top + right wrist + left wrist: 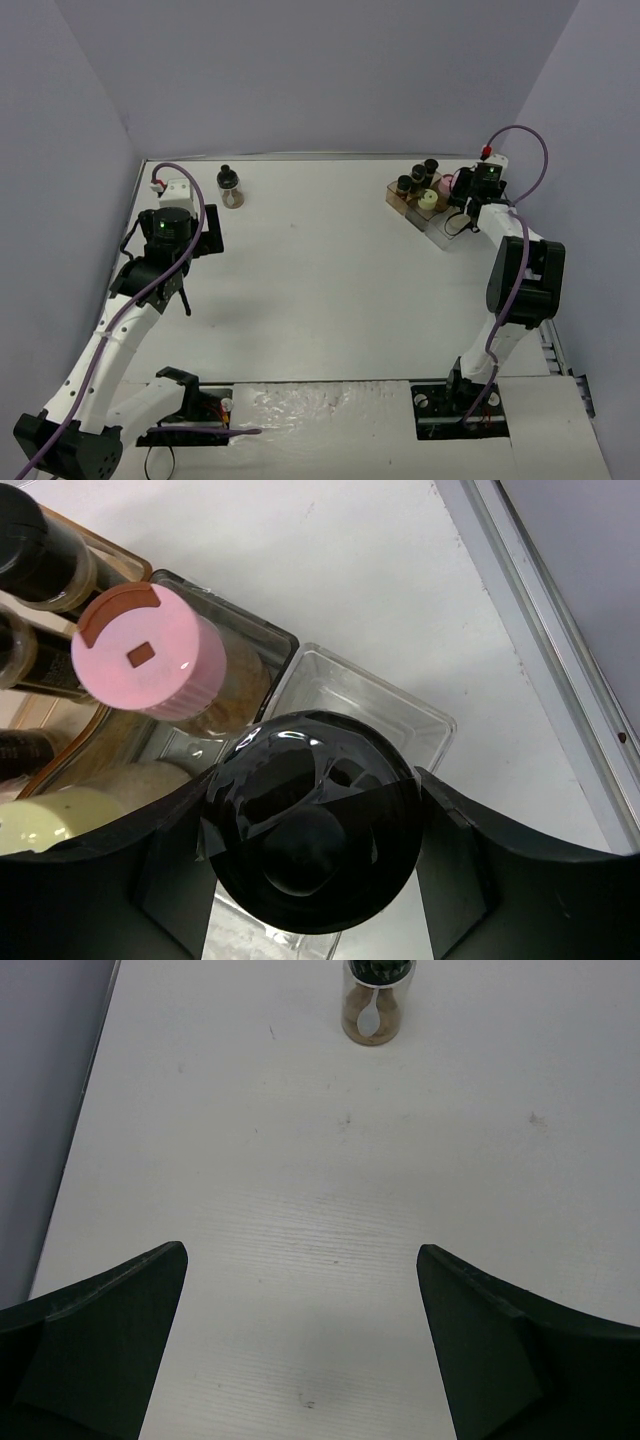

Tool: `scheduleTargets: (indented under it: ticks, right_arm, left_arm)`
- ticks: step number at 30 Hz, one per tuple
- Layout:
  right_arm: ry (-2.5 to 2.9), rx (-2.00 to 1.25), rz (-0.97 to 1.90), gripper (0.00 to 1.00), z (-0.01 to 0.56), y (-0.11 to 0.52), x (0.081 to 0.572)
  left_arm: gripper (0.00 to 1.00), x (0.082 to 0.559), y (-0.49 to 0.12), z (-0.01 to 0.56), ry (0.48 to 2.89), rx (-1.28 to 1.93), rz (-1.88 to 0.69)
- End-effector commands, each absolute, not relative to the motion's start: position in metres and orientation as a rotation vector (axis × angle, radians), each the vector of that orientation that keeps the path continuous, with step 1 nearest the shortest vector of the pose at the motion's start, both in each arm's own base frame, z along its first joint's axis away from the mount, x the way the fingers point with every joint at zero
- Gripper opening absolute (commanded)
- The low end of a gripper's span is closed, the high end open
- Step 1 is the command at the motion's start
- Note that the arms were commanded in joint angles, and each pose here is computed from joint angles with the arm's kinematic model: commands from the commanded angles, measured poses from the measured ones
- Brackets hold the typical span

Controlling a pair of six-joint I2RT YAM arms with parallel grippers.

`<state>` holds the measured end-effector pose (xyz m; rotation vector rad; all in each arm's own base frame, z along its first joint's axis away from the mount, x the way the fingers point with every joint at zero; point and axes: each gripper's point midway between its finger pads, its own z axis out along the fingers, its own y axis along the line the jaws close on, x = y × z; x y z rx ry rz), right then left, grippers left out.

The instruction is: Organize the condiment bottles

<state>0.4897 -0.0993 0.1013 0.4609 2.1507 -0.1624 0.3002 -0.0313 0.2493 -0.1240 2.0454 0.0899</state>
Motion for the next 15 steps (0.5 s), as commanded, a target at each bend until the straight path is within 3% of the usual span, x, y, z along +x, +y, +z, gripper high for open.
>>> scheduleTargets:
  ticks: [1,5,10,15]
  right_arm:
    - [1.949,0.481,-0.186,0.01,0.147,-0.120,0.520]
    - [1.958,0.485,-0.190,0.09,0.138,-0.125,0.523]
    - [1.972,0.487,-0.181,0.29,0.131,-0.124,0.524]
    - [1.960,0.497,-0.163,0.59,0.142,-0.121,0.517]
  left_arm:
    - [0.97,0.310,-0.030,0.273,1.970,-0.139,0.084]
    - [0.97,0.311,-0.029,0.270,1.977,-0.142,0.088]
    - [0.97,0.313,-0.029,0.266,1.990,-0.145,0.090]
    - [0.97,0.317,-0.033,0.261,2.005,-0.137,0.074]
